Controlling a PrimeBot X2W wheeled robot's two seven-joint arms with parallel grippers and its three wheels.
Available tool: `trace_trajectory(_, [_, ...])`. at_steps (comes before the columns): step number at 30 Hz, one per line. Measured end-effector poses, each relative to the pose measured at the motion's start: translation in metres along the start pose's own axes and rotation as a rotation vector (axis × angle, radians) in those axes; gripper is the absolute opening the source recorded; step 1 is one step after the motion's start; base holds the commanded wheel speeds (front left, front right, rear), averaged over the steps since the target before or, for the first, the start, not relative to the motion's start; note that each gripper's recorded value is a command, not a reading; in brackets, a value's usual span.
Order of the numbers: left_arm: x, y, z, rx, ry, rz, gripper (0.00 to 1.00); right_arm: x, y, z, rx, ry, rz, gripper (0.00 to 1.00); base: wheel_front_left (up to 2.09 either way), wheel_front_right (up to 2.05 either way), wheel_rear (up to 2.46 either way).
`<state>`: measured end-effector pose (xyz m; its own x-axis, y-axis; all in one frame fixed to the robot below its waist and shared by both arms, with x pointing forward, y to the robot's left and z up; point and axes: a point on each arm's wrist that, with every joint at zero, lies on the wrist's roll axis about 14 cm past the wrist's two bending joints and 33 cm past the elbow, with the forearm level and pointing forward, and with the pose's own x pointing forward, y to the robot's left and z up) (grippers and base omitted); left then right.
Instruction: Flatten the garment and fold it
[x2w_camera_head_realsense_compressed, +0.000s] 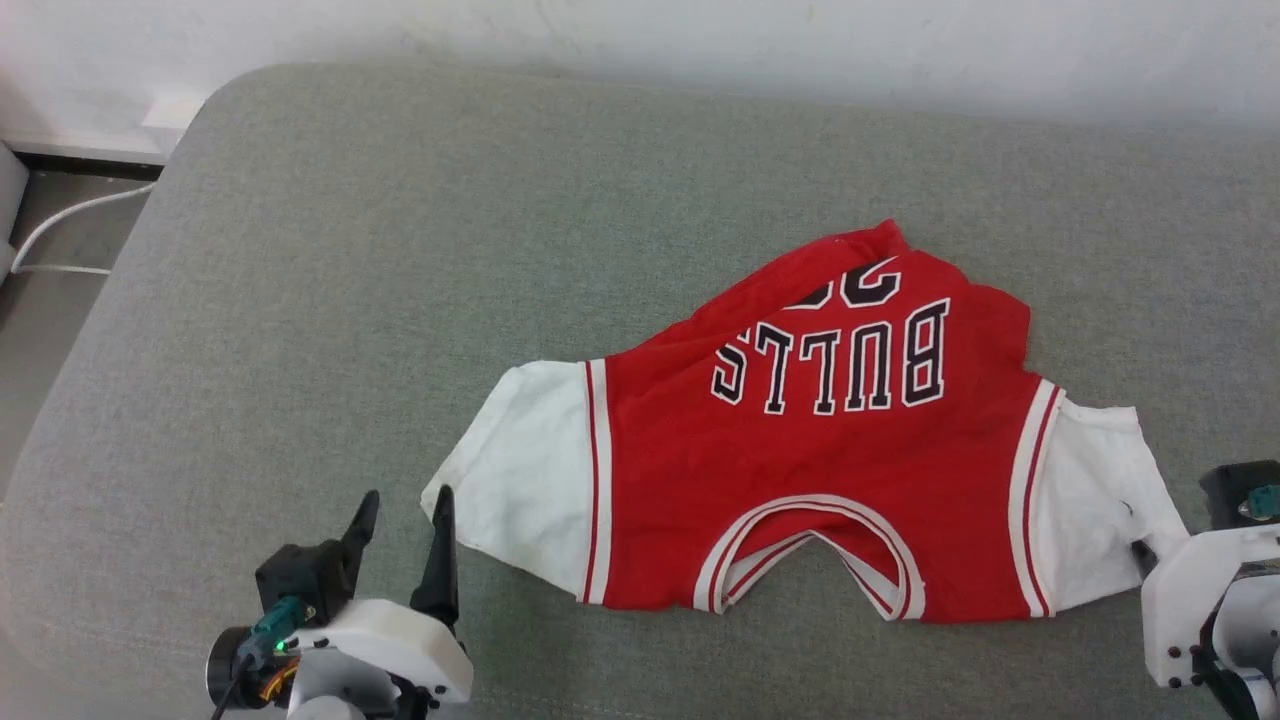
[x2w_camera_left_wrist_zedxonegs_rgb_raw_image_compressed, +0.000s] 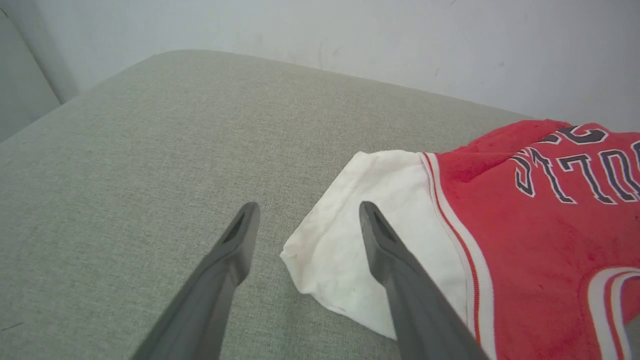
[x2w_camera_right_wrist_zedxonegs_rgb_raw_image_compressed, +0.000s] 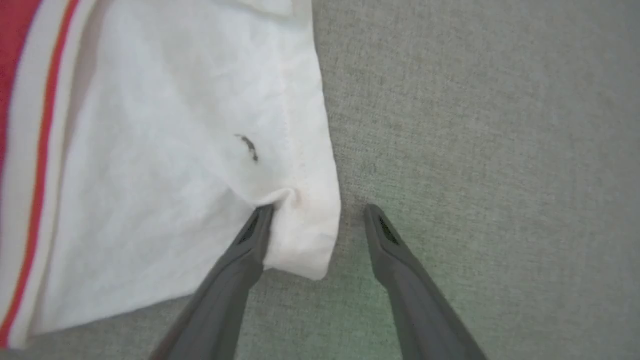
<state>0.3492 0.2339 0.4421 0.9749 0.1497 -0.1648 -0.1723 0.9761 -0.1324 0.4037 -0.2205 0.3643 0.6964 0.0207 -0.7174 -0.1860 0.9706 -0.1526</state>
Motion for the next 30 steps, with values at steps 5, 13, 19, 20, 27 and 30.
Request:
trace_trajectory(5, [-0.003,0.004,-0.013,0.004,0.068,0.002,1.00,-0.002,0.000,0.005,-0.005,-0.045,0.002,0.00,0.00,0.00,0.00])
trace_trajectory(13, [-0.007,0.001,-0.040,0.044,0.246,-0.054,1.00,-0.031,-0.033,0.004,0.087,-0.118,-0.086,0.00,0.00,0.00,0.00])
trace_trajectory(19, [-0.008,-0.013,-0.064,0.077,0.383,-0.123,1.00,-0.049,-0.039,0.008,0.115,-0.156,-0.104,0.00,0.00,0.00,0.00])
trace_trajectory(20, [-0.007,-0.014,-0.068,0.088,0.404,-0.130,1.00,-0.051,-0.040,0.008,0.118,-0.157,-0.107,0.00,0.00,0.00,0.00])
trace_trajectory(27, [0.015,-0.021,-0.069,0.124,0.428,-0.154,1.00,-0.052,-0.040,0.005,0.132,-0.152,-0.109,0.00,0.00,0.00,0.00])
trace_trajectory(30, [0.021,-0.022,-0.074,0.147,0.452,-0.165,1.00,-0.050,-0.040,0.002,0.136,-0.142,-0.107,0.00,0.00,0.00,0.00])
